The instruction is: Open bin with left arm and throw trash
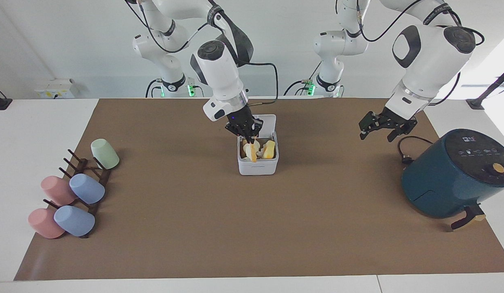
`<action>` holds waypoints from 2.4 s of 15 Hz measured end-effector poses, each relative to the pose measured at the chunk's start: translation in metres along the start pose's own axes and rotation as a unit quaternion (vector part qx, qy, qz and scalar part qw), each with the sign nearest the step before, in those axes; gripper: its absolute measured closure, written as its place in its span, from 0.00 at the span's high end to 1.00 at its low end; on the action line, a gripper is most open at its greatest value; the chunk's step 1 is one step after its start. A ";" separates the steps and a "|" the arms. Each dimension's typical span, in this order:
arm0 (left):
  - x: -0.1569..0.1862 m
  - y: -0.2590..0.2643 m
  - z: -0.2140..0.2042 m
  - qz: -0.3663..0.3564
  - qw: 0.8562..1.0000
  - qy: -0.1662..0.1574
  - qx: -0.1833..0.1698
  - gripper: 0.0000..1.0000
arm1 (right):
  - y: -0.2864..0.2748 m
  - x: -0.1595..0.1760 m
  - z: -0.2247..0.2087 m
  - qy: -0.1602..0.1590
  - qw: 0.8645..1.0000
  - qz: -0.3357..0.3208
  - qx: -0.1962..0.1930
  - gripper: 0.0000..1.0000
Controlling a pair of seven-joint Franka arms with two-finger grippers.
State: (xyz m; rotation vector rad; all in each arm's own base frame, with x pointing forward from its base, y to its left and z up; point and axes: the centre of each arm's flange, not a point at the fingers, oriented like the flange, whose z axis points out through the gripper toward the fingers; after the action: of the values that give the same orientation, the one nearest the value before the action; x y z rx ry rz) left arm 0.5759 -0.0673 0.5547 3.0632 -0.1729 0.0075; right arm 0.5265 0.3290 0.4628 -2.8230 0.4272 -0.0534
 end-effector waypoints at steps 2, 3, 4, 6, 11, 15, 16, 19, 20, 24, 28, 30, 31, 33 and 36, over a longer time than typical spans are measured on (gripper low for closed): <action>-0.006 0.000 -0.017 0.003 1.000 -0.014 0.012 1.00 | 0.002 -0.003 0.004 -0.008 1.000 0.005 -0.007 0.08; -0.010 0.000 -0.025 0.004 1.000 -0.018 0.016 1.00 | 0.003 -0.004 0.007 -0.010 1.000 0.006 -0.010 0.08; -0.015 0.001 -0.032 0.006 1.000 -0.022 0.019 1.00 | 0.004 -0.005 0.009 -0.012 1.000 0.007 -0.012 0.14; -0.026 0.002 -0.043 0.012 0.999 -0.034 0.023 1.00 | 0.005 -0.005 0.010 -0.013 1.000 0.007 -0.013 0.35; -0.039 0.001 -0.046 0.014 0.998 -0.050 0.024 1.00 | 0.005 -0.005 0.009 -0.012 1.000 0.008 -0.012 0.85; -0.040 -0.003 -0.043 0.010 0.998 -0.055 0.024 1.00 | 0.007 -0.002 0.007 -0.010 1.000 0.011 -0.011 1.00; -0.040 -0.004 -0.046 0.009 0.998 -0.052 0.024 1.00 | 0.010 0.002 0.005 -0.007 1.000 0.013 -0.010 1.00; -0.041 -0.004 -0.056 0.008 0.998 -0.051 0.024 1.00 | 0.035 0.031 -0.003 0.012 1.000 -0.018 -0.018 1.00; -0.042 -0.004 -0.058 0.008 0.998 -0.051 0.024 1.00 | 0.051 0.048 -0.008 0.022 0.999 -0.036 -0.027 1.00; -0.044 -0.004 -0.058 0.008 0.998 -0.059 0.023 1.00 | 0.130 0.110 -0.027 0.046 0.993 -0.092 -0.060 1.00; -0.044 -0.004 -0.060 0.008 0.998 -0.060 0.023 1.00 | 0.163 0.130 -0.036 0.058 0.988 -0.107 -0.093 1.00; -0.044 -0.003 -0.061 0.009 0.998 -0.058 0.023 1.00 | 0.169 0.134 -0.040 0.060 0.987 -0.107 -0.100 1.00; -0.044 -0.003 -0.061 0.009 0.998 -0.058 0.023 1.00 | 0.174 0.137 -0.043 0.062 0.987 -0.106 -0.101 1.00; -0.044 -0.004 -0.061 0.008 0.998 -0.058 0.023 1.00 | 0.188 0.145 -0.053 0.063 0.987 -0.102 -0.104 1.00; -0.044 -0.004 -0.061 0.008 0.998 -0.058 0.023 1.00 | 0.201 0.143 -0.071 0.049 0.987 -0.105 -0.114 1.00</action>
State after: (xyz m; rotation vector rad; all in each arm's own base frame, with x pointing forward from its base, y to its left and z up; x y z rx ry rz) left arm 0.5322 -0.0539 0.6150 3.1096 -0.2070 -0.1682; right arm 0.6002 0.0830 0.4730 -3.0908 0.1612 -0.1986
